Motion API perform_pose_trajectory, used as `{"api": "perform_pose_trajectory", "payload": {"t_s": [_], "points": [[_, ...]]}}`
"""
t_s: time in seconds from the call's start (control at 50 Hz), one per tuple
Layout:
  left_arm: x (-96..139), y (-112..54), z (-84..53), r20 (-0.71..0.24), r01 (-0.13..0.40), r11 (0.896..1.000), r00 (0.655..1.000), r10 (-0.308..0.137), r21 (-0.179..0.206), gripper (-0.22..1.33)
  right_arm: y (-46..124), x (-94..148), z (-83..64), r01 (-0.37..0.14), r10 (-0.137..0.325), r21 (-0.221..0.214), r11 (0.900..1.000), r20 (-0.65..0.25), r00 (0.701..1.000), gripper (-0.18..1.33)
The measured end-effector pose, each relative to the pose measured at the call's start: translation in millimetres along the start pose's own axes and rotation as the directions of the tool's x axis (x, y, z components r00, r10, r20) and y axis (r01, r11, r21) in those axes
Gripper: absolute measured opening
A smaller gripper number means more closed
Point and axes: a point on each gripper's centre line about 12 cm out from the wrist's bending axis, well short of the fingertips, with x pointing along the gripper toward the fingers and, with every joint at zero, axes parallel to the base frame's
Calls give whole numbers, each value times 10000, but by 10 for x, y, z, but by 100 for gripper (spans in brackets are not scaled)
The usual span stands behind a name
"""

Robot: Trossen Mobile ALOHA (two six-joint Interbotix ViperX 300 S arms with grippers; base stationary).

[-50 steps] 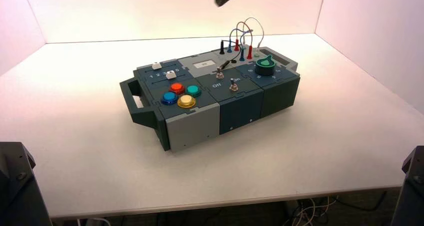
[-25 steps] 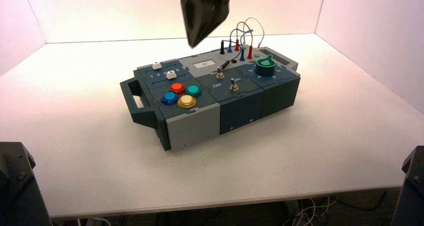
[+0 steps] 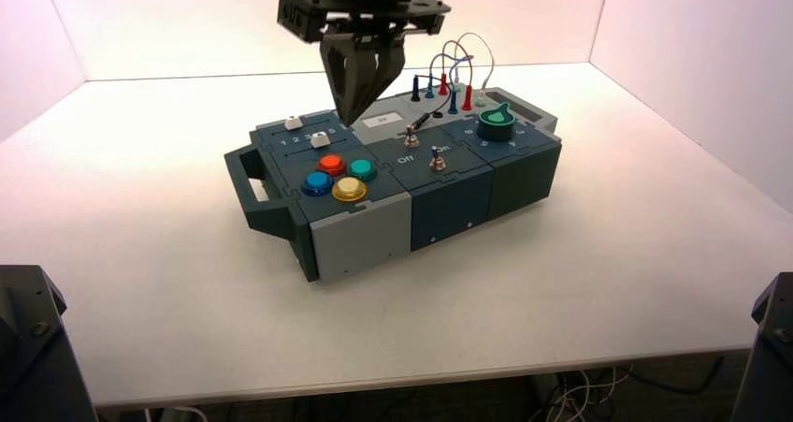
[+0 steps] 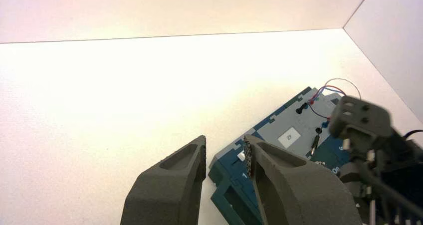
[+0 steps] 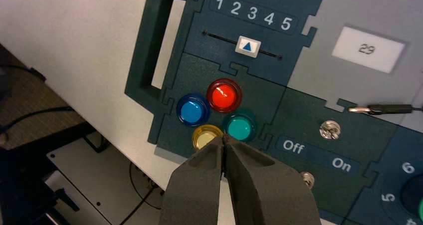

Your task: Push the red button with the right gripper.

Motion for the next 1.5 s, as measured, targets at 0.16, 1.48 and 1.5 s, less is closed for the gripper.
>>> {"api": "perform_pose_trajectory", "payload": {"t_s": [0.16, 1.48, 1.5], "points": [[-7, -3, 17, 45, 5, 10000, 10000, -5, 6, 86, 40, 103, 58, -10, 8, -92, 10000, -182, 9998, -14], [-27, -12, 32, -17, 38, 10000, 10000, -38, 21, 86, 44, 505, 170, 172, -199, -287, 9994, -963, 9952, -14], [-32, -11, 42, 1, 30, 10000, 10000, -30, 17, 86, 44, 505, 171, 172, -199, -287, 9994, -948, 9953, -15]]}}
